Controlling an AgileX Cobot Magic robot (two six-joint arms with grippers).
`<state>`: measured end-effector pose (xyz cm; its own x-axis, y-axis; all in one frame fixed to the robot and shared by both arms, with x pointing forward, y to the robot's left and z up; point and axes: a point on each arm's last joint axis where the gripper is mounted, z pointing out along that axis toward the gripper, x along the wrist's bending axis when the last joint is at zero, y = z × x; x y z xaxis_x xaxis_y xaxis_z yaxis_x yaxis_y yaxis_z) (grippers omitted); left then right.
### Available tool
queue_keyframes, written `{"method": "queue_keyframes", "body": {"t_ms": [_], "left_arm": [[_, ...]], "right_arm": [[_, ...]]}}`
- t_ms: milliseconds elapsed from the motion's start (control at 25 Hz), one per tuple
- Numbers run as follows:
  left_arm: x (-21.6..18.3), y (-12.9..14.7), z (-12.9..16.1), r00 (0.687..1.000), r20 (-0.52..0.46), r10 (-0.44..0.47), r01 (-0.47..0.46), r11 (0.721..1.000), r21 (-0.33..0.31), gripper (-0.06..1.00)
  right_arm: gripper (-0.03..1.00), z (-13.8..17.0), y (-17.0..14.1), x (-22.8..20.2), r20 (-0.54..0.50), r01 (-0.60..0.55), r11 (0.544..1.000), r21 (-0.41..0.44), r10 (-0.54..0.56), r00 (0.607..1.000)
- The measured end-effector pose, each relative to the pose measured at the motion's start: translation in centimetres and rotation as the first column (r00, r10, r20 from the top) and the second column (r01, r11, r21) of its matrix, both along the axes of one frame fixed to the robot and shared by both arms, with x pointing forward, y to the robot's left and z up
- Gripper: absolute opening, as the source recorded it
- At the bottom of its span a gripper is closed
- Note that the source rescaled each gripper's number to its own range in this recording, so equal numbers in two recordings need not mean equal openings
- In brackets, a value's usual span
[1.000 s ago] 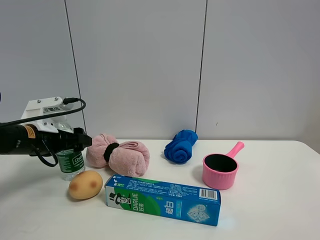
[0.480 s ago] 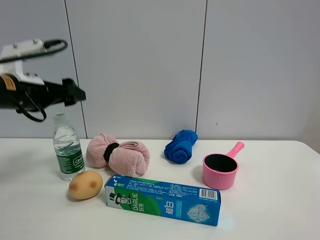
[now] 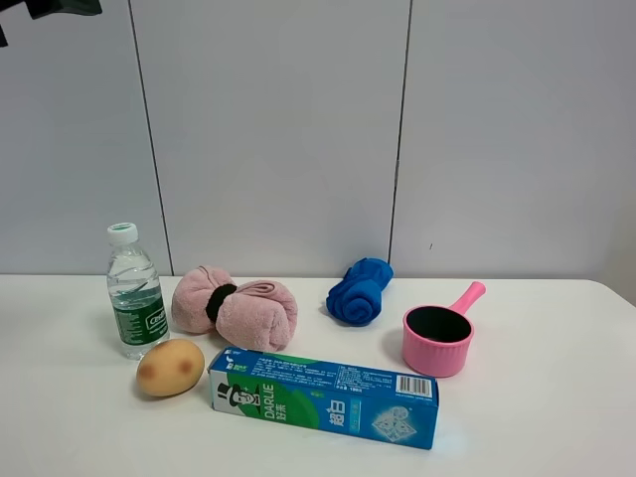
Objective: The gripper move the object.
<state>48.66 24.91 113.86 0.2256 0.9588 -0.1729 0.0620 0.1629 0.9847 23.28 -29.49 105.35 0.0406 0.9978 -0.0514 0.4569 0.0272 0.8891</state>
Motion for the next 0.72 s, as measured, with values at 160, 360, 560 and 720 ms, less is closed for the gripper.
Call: {"method": "queue_keyframes", "body": {"t_ms": [160,360,560,720], "left_arm": [[-1.8,1.2,1.3,0.982,-0.169,0.09,-0.067,0.988,0.136,0.99],[-5.1,2.7,2.5,0.931,-0.313,0.186,-0.073,0.938,0.34,0.99],[-8.7,4.0,2.3,0.869,-0.43,0.246,0.001,0.867,0.499,0.99],[-11.0,4.7,2.0,0.814,-0.508,0.283,0.042,0.843,0.536,0.99]], "right_arm": [[1.0,0.0,0.0,0.0,0.0,0.0,1.0,0.0,0.0,1.0],[1.0,0.0,0.0,0.0,0.0,0.0,1.0,0.0,0.0,1.0],[1.0,0.0,0.0,0.0,0.0,0.0,1.0,0.0,0.0,1.0],[1.0,0.0,0.0,0.0,0.0,0.0,1.0,0.0,0.0,1.0]]}}
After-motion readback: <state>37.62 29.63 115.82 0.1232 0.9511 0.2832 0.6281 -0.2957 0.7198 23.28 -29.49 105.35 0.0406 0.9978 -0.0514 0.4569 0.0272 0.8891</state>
